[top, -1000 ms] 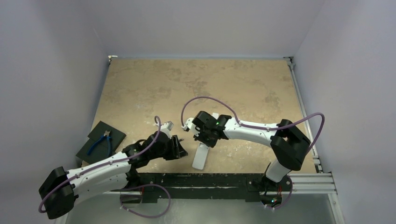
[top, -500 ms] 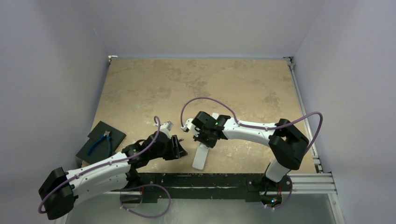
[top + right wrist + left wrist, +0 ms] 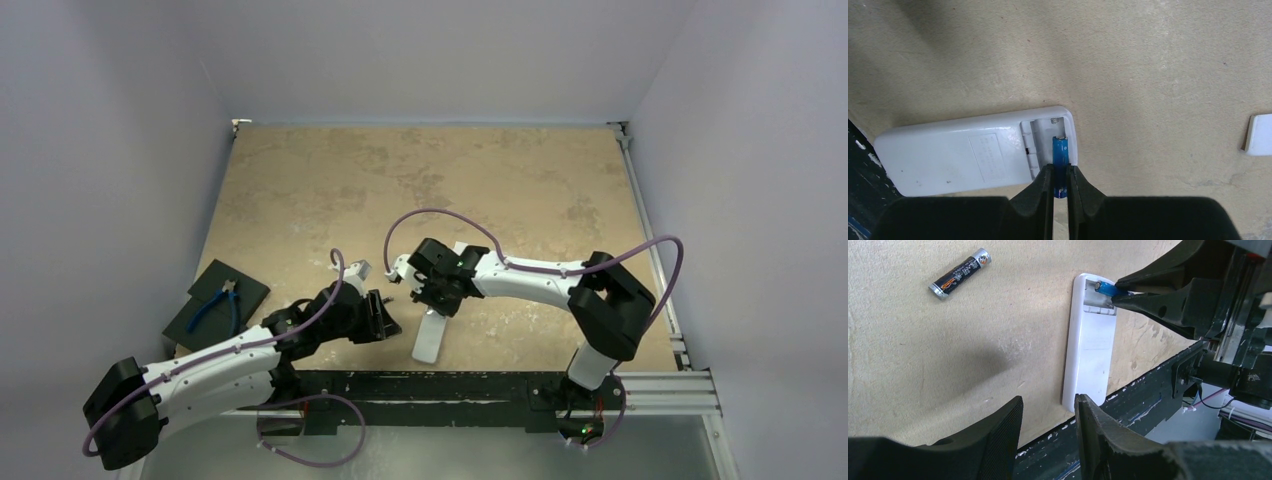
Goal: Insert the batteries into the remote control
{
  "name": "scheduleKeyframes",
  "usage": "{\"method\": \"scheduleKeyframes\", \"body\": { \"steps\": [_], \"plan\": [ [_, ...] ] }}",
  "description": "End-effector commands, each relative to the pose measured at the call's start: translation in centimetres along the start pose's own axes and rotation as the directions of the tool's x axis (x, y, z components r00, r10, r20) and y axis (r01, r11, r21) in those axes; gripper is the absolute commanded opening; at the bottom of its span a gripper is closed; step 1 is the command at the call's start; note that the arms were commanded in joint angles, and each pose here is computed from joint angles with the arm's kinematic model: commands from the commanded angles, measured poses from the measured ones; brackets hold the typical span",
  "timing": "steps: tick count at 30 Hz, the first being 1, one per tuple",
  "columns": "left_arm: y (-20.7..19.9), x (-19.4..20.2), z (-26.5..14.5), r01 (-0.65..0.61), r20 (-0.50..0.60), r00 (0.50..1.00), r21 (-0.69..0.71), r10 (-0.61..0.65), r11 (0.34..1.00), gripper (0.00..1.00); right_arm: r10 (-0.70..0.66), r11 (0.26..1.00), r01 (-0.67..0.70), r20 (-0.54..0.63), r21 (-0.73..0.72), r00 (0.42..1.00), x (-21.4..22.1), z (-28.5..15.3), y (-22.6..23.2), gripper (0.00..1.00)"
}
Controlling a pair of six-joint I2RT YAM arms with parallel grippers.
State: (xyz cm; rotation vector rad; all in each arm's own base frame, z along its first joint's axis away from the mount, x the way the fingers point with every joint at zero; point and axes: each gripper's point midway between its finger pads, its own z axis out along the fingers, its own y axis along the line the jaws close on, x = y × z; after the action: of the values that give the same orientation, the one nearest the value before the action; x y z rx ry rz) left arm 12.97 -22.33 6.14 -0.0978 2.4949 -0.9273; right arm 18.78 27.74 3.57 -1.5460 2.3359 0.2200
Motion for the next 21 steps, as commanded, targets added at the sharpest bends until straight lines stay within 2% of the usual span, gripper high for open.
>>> {"method": "scheduleKeyframes", "body": {
  "steps": [1,21],
  "plan": [
    [-1.48,-1.29,-0.25,-0.007,0.037,0.999,0.037,0.006,0.999,0.43,-0.019,1.000,0.020,0.054,-0.015,0.998,-1.88,-0.49,-0.03,0.17],
    [-1.54,-1.20,-0.24,-0.005,0.035,0.999,0.042,0.003,0.999,0.43,-0.003,1.000,0.004,0.052,-0.005,0.999,-2.00,-0.25,-0.18,0.24]
  ]
}}
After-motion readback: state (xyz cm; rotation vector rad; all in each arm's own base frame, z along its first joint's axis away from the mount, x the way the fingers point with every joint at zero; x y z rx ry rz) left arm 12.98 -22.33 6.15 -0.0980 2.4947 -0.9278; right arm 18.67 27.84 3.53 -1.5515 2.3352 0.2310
